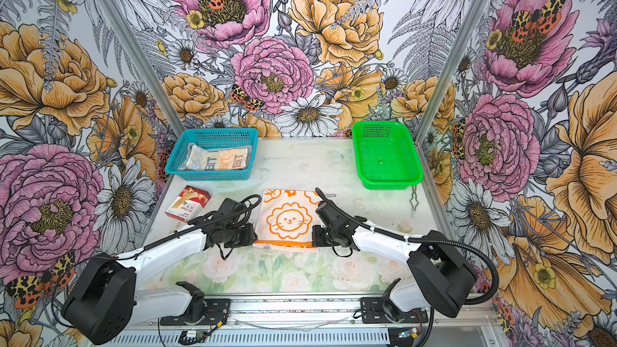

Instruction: Fold and stack the towels

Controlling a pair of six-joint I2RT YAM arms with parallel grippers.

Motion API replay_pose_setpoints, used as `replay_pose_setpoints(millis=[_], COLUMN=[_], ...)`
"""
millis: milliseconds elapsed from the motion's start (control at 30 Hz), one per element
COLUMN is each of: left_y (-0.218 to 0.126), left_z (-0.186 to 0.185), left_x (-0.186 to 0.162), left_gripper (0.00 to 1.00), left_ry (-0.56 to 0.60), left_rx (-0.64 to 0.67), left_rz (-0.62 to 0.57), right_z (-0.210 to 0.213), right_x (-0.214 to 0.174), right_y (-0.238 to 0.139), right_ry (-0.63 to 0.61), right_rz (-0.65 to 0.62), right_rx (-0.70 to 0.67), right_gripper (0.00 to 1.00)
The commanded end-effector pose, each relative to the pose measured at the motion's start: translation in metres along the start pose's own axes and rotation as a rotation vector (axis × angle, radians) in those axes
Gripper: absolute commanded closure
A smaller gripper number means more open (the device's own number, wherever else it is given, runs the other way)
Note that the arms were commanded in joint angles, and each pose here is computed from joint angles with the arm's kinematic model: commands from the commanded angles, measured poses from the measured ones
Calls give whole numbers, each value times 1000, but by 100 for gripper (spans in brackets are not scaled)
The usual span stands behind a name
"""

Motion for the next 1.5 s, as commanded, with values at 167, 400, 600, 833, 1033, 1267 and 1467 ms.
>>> replay_pose_setpoints(millis=[167,400,600,833,1033,1267,1467], left_y=[13,11,-6,-14,-23,-17,-28], left_z=[-7,-10,-11,-6,-5,-4,-5], left_x=[2,3,6,-1,-1,-11,-11], left_gripper=[75,100,100,100,100,100,100], left_ry=[9,4,4,-10,-23,-35,-51], left_rx=[-37,-61,-71,-48,-46,-35,-45], left_rz=[7,-4,-45,-35,-57,-21,-61], right_z=[10,10,12,12,12,7,9], right_x=[7,7,7,-4,-21,-37,-35], right_y=[-4,-4,-11,-28,-21,-13,-24], right_ry=[-20,-19,-13,17,16,22,23], right_rz=[-15,-15,-30,-59,-16,12,-37], right_rx=[21,23,26,28,19,-21,-7], right_gripper=[100,100,100,100,100,100,100])
Point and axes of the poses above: each gripper's point midway between its finger pads, its own y axis out along the fingers, its own z axis along the line the jaws close on, x = y × z, the point moved 8 cm from there along -y, back along the fingers, and after that the axes turned 1 degree about -y, right-handed, at the moved point
